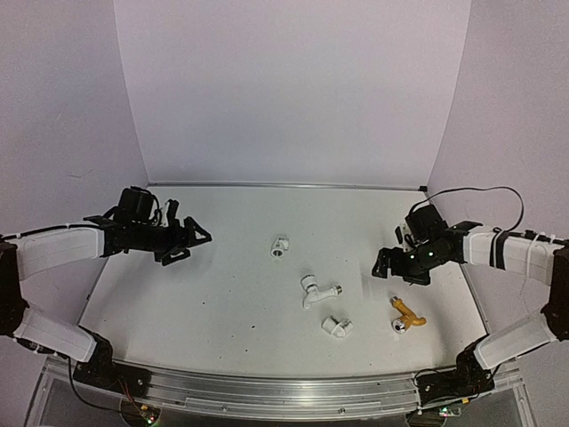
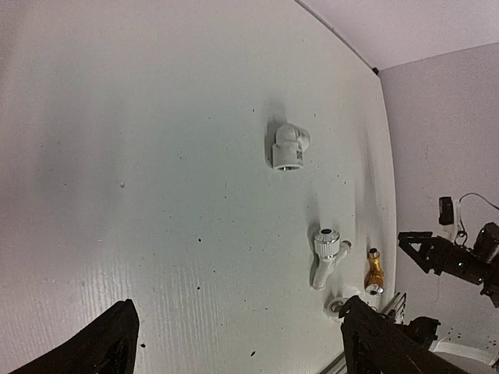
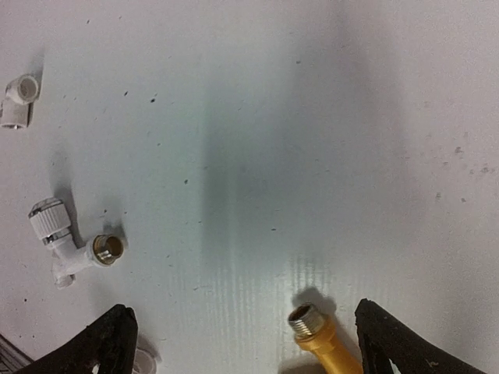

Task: Install the water faucets

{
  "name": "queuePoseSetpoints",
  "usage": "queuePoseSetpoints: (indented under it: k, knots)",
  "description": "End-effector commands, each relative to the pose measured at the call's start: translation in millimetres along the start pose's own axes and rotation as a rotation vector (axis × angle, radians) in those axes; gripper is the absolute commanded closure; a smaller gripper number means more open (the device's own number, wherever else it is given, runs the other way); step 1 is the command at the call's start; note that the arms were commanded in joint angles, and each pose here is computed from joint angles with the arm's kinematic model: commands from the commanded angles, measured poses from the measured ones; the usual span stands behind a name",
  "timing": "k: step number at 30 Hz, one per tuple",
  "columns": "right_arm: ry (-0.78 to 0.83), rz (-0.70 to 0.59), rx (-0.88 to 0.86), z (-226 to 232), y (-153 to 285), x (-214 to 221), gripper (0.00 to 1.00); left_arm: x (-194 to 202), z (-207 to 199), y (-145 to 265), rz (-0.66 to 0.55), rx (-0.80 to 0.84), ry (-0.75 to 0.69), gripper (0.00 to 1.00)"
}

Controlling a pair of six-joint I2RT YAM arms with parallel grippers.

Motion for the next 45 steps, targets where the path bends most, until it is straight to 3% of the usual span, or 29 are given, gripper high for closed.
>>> queuePoseSetpoints:
  k: [1, 13, 23, 26, 32, 37, 45]
  knots:
    - [0.053, 0.019, -0.103, 46.8, -14.1, 4.6, 0.02, 15.8, -25.4, -32.6, 0.027, 0.024, -0.039, 0.08]
    - [0.183, 0.074, -0.166, 127.1, -46.8, 27.1, 0.02, 84.7, -58.6, -103.7, 0.158, -0.024, -0.15, 0.11]
    - [0.394, 0.035, -0.033, 181.5, -65.2, 31.6, 0.03, 87.1, -58.1, -91.6, 0.129, -0.02, -0.159, 0.11]
    - [0.471, 0.018, 0.075, 188.2, -70.4, 33.0, 0.03, 90.0, -52.6, -88.3, 0.132, -0.027, -0.148, 0.11]
    - [0.443, -0.067, 0.201, 189.9, -78.4, 6.4, 0.12, 90.4, -51.4, -86.2, 0.125, -0.027, -0.15, 0.11]
    - [0.412, -0.061, 0.21, 193.9, -87.0, 5.3, 0.16, 91.3, -56.0, -79.4, 0.125, -0.006, -0.149, 0.11]
    - [0.454, 0.015, 0.141, 186.2, -69.9, 26.4, 0.14, 93.0, -46.9, -76.0, 0.115, -0.025, -0.152, 0.11]
Point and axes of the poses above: each gripper's point midway between its finger pads, its own y axis back along the fingers, its own z axis along the line the jaws close on, x = y × z, the point moved 1 cm from there along y, back along the fingers, and after that the axes turned 10 degrees about y, right-handed, at the moved point
